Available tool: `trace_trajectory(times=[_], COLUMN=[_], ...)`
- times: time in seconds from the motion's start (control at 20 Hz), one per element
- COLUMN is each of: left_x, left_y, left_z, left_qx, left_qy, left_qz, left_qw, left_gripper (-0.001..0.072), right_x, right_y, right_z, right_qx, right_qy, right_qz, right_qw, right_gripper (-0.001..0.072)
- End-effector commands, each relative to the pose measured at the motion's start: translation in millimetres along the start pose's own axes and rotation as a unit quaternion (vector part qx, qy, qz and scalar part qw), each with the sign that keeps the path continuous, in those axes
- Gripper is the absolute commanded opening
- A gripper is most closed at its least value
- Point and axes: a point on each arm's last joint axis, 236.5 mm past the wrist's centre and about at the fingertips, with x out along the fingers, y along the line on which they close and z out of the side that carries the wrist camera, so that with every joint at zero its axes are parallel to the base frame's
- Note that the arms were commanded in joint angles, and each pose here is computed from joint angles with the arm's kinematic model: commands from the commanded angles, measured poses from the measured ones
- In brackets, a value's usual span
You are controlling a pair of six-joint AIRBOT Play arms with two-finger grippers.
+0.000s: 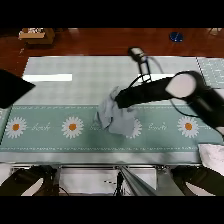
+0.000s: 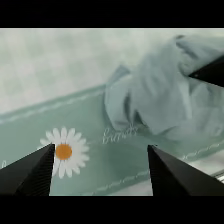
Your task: Fold the shirts.
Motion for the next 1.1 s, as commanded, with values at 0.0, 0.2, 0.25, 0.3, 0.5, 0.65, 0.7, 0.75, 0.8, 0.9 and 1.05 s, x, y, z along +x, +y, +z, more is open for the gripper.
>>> trace_trajectory(times=[0.0,0.2,0.25,0.3,0.5,0.65,0.7,0.75,0.8,0.9,1.05], left_x=[43.5,95.4,108.6,122.8,175.3,209.6,220.0,229.2,238.3,254.3,276.7], left_y=[9.6,18.9,21.4,24.4,19.9,18.0,21.4,24.5,27.4,29.1,12.2], left_z=[-33.7,-58.4,-64.3,-72.1,-104.9,-134.5,-145.3,-152.7,-159.0,-170.1,-176.1], left_qx=[-0.011,-0.025,-0.029,-0.033,-0.063,-0.08,-0.072,-0.062,-0.063,-0.07,-0.07], left_qy=[0.072,0.106,0.11,0.116,0.132,0.157,0.168,0.173,0.176,0.192,0.208], left_qz=[0.007,0.01,0.01,0.012,-0.016,-0.032,-0.03,-0.029,-0.027,-0.028,-0.072], left_qw=[0.997,0.994,0.993,0.993,0.989,0.984,0.983,0.983,0.982,0.979,0.973], left_gripper=[0.0711,0.0711,0.0712,0.0711,0.0712,0.0713,0.0712,0.0711,0.0711,0.0709,0.0702], right_x=[59.4,15.4,-6.6,-33.0,-118.8,-133.5,-128.1,-119.9,-109.9,-84.4,-51.4], right_y=[-6.1,-46.9,-63.8,-88.0,-197.4,-249.7,-257.1,-260.1,-259.6,-249.6,-229.7], right_z=[-16.7,9.3,18.7,26.9,9.6,-26.2,-37.3,-45.5,-51.5,-59.3,-56.9], right_qx=[0.007,0.004,-0.001,-0.003,0.044,0.131,0.166,0.194,0.216,0.238,0.243], right_qy=[0.026,0.001,-0.016,-0.035,-0.028,-0.006,-0.003,0.0,0.003,0.02,0.035], right_qz=[-0.015,-0.052,-0.073,-0.108,-0.251,-0.261,-0.24,-0.214,-0.185,-0.123,-0.057], right_qw=[1.0,0.999,0.997,0.994,0.967,0.956,0.957,0.957,0.959,0.963,0.968], right_gripper=[0.0395,0.049,0.049,0.049,0.0491,0.05,0.0546,0.0546,0.0546,0.0546,0.0546])
